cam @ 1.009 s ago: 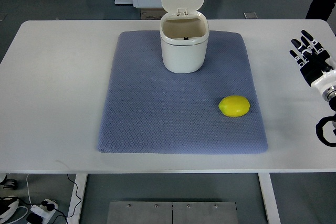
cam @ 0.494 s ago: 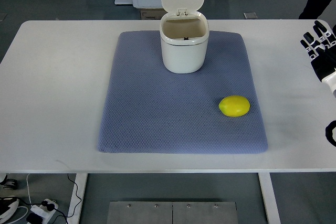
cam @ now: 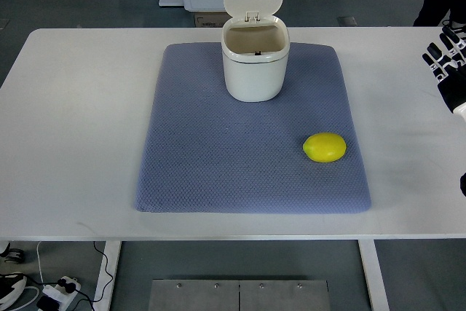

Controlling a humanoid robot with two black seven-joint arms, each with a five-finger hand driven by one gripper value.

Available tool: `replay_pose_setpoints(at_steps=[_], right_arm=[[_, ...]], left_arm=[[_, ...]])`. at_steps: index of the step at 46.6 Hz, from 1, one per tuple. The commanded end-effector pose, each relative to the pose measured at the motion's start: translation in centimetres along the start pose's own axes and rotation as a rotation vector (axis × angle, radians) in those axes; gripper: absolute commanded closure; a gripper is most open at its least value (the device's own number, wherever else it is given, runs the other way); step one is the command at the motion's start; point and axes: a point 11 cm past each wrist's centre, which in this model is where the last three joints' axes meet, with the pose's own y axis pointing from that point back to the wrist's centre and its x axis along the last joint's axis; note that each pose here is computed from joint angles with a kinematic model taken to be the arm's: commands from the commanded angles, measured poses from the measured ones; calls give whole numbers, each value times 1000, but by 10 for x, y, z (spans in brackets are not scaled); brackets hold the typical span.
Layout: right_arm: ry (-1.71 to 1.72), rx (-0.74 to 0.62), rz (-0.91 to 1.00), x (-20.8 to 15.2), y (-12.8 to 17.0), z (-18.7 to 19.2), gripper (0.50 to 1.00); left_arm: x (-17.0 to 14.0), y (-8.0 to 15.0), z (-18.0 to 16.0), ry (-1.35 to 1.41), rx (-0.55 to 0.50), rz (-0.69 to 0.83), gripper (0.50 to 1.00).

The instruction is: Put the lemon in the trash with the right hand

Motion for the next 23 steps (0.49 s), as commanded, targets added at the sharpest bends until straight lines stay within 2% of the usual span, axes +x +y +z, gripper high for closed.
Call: replay_pose_setpoints(at_steps=[1,12,23], right_arm=[[0,-30,-3,-1,0,3,500],[23,-114,-112,-12,3,16,500],[14,-99,-130,-15,5,19,500]], left_arm=[[0,0,0,0,0,0,500],[0,0,0,0,0,0,500],[0,0,0,0,0,0,500]])
